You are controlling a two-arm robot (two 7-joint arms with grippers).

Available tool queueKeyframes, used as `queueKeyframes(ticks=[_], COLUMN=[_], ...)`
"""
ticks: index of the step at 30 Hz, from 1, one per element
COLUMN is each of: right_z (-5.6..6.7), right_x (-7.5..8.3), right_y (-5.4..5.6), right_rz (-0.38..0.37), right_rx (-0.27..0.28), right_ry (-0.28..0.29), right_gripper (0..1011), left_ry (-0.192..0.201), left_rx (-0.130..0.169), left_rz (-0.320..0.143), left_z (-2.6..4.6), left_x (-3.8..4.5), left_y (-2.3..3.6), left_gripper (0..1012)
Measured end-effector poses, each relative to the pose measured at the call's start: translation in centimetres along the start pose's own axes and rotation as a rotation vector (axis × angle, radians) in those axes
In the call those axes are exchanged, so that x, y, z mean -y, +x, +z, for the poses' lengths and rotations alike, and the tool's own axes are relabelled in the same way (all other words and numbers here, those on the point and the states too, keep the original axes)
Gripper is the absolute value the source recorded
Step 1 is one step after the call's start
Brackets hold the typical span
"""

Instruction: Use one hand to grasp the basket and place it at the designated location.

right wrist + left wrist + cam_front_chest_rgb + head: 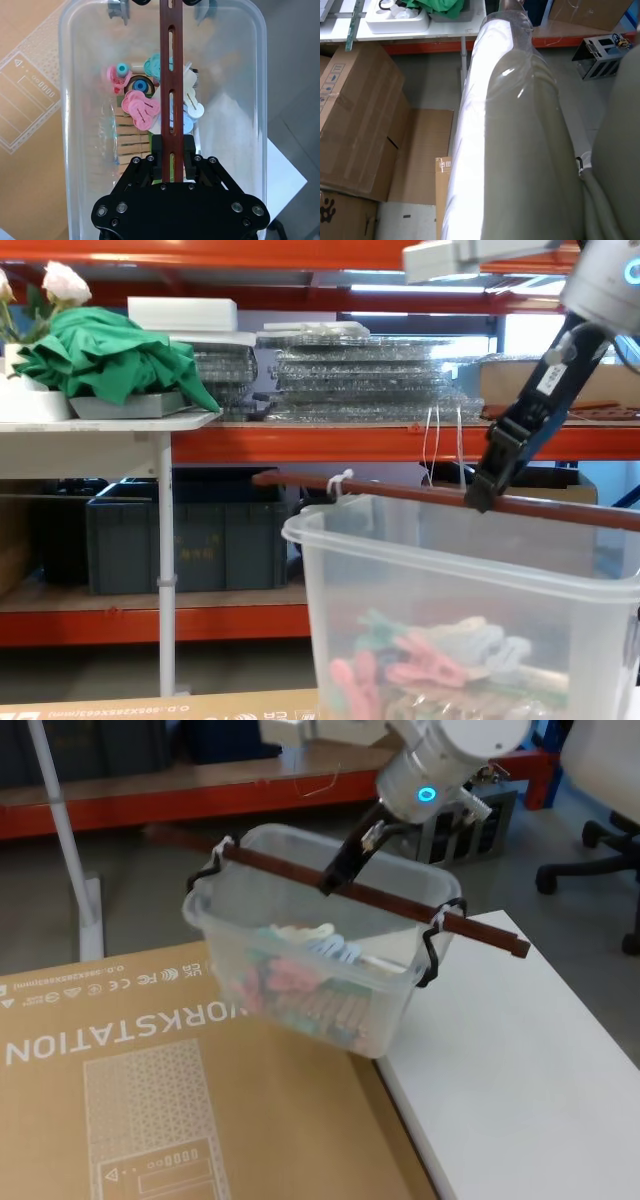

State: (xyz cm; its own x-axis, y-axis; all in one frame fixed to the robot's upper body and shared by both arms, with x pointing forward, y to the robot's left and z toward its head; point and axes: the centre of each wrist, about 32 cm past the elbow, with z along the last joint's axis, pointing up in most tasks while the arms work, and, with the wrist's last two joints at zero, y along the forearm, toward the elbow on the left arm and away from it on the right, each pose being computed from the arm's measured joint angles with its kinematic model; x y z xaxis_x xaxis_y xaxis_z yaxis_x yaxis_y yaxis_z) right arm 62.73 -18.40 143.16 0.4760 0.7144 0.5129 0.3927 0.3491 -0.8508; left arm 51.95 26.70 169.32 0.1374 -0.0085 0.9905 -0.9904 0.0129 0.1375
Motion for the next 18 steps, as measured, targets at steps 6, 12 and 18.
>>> queueKeyframes(ticks=[6,12,18], right_z=[-1.6,-3.2,-4.7], right_x=[1.1,2.3,3.1], right_y=[-0.3,-0.8,-1.7], right_rz=[0.001,0.001,0.002], right_rx=[-0.091,-0.173,-0.254], right_ry=[-0.038,-0.075,-0.111], right_gripper=[238,238,237], left_ry=[0.000,0.000,0.000], left_rx=[0.000,0.000,0.000], left_rz=[0.000,0.000,0.000], left_z=[0.00,0.02,-0.01], left_x=[0.00,0.00,0.00], left_y=[0.00,0.00,0.00], left_gripper=[0,0,0])
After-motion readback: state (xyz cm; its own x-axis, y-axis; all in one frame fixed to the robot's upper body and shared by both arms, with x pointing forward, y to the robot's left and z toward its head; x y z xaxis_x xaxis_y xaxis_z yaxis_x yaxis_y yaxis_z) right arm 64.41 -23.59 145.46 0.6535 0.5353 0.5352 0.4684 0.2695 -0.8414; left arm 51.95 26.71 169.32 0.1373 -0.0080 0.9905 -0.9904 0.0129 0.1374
